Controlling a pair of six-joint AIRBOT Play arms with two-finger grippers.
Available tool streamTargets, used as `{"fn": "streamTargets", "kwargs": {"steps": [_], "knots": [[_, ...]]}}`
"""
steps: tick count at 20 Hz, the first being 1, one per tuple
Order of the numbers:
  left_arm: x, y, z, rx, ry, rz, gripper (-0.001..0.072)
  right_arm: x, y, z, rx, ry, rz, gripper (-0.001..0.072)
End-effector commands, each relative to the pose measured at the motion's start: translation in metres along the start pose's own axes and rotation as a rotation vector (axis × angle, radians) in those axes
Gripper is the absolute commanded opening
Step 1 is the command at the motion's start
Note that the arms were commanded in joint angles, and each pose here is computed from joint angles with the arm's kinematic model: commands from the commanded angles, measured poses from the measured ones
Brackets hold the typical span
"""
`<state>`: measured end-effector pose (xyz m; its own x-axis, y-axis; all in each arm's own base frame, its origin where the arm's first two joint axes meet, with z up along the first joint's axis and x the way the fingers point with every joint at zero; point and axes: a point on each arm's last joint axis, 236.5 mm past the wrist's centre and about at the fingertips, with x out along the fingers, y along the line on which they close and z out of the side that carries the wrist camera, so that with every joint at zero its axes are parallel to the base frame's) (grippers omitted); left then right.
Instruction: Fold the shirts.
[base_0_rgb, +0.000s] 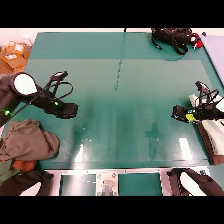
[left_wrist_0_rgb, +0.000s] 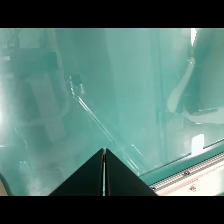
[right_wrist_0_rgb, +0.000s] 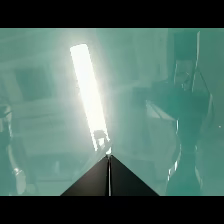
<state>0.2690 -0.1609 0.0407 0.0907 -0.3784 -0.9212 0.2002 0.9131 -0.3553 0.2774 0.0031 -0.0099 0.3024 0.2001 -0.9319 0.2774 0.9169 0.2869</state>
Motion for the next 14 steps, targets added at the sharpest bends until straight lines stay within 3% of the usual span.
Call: {"fn": "streamTargets", "kwargs": {"steps": [1, 4, 6, 7, 8, 10, 14], "knots": [[0.0, 0.002, 0.001, 0.009, -0.003, 0.008, 0.0031, 0.0, 0.0, 0.0, 0.0, 0.001, 0.001, 0.0016], [-0.001, 0.019, -0.003, 0.021, 0.013, 0.081, 0.0032, 0.0, 0.0, 0.0, 0.0, 0.001, 0.001, 0.0015], [-0.007, 0.056, -0.014, 0.009, 0.061, 0.238, 0.0044, 0.0, 0.0, 0.0, 0.0, 0.001, 0.001, 0.0015], [-0.016, 0.083, -0.021, 0.008, 0.09, 0.358, 0.0349, 0.0, 0.0, 0.0, 0.0, 0.001, 0.001, 0.0016], [-0.028, 0.109, -0.025, -0.001, 0.109, 0.482, 0.072, 0.0, 0.0, 0.0, 0.0, 0.001, 0.001, 0.0016], [-0.057, 0.157, -0.026, -0.018, 0.114, 0.708, 0.072, 0.0, 0.0, 0.0, 0.0, 0.001, 0.001, 0.0016], [-0.041, 0.211, -0.055, -0.127, 0.162, 0.751, 0.072, 0.0, 0.0, 0.0, 0.0, 0.001, 0.001, 0.0015]]}}
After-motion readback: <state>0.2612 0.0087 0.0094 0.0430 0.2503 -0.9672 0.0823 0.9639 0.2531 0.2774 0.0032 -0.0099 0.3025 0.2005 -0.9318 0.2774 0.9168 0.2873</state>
